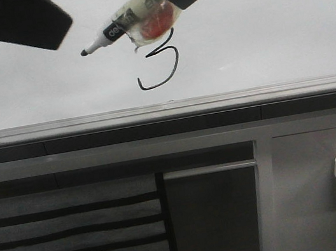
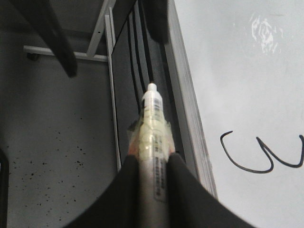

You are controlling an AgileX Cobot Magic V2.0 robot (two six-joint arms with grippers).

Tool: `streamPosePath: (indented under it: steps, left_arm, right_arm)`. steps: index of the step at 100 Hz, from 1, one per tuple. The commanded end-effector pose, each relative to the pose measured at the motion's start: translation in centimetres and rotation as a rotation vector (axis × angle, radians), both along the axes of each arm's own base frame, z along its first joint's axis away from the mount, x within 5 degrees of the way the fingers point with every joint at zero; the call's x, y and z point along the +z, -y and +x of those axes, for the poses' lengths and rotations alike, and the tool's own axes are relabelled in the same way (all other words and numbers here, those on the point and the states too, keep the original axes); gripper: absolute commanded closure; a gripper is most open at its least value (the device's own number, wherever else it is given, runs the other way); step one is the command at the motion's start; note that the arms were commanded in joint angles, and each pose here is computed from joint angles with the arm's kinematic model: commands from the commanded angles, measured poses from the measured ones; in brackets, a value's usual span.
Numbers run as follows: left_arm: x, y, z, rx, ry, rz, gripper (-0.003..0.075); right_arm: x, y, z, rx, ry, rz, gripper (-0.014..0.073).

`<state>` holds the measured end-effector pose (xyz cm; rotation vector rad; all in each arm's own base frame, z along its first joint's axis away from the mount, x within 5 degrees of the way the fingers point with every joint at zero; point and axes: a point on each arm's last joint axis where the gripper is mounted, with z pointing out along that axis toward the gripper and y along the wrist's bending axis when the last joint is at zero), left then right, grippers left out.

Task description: Write number 3 on whiteboard

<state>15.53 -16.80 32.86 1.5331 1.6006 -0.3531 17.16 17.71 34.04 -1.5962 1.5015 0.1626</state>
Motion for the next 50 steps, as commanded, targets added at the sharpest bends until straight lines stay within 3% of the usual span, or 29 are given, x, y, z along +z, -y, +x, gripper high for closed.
streamPosePath:
  steps: [1,41,50]
  left_arm:
    - [1.6,1.2,0.6,0.000,0.057,-0.057,0.0310]
    - [0.6,3.7,3.1,-0.029,0.058,0.021,0.0311]
    - [0.3,3.9,3.4,-0.034,0.063,0.040,0.0349]
  right_arm:
    - [1.6,0.0,0.1,-0.003,0.085,0.057,0.0643]
    - [1.6,0.0,0.1,0.006,0.096,0.048,0.0643]
    - [1.6,0.0,0.1,0.007,0.094,0.047,0.0643]
